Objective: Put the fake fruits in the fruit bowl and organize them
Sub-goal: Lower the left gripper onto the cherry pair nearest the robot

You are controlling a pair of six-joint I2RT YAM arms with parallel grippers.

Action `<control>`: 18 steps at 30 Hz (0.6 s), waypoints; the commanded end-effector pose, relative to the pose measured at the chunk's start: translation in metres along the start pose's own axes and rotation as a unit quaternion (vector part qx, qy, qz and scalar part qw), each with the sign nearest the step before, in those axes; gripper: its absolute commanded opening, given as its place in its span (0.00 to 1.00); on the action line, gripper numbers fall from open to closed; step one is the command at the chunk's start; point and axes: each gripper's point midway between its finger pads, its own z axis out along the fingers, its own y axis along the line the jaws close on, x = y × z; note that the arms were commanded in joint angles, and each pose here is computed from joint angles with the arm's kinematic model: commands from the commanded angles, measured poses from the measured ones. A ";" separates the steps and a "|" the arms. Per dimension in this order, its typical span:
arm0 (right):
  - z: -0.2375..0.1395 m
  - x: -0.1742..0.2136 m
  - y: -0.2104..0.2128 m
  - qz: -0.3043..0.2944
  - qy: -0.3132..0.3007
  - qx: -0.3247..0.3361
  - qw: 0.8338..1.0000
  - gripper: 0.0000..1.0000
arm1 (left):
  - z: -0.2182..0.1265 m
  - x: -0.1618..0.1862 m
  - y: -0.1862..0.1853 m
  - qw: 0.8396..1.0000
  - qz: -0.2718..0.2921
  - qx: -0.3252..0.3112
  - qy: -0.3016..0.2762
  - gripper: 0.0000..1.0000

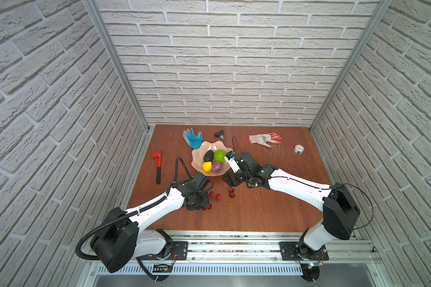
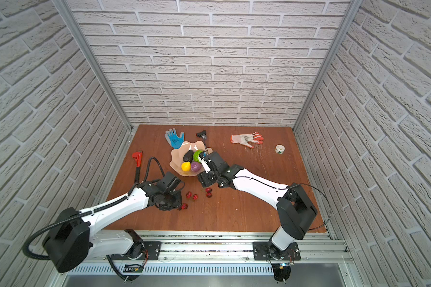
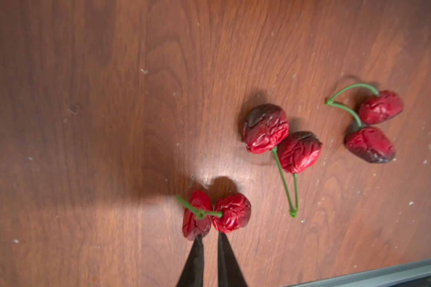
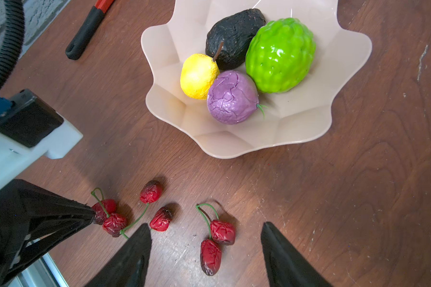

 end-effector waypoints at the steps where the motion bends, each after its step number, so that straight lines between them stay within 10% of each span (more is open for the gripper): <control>1: 0.002 -0.003 0.006 0.001 -0.010 -0.010 1.000 0.71 | -0.007 -0.003 -0.005 1.000 0.010 0.000 -0.002 0.07; 17: -0.002 -0.005 0.005 -0.004 -0.014 -0.008 1.000 0.71 | -0.030 -0.008 -0.010 1.000 0.023 -0.001 -0.004 0.00; 18: -0.003 -0.006 0.005 -0.004 -0.015 -0.007 1.000 0.71 | -0.033 -0.009 -0.010 1.000 0.023 -0.002 -0.005 0.14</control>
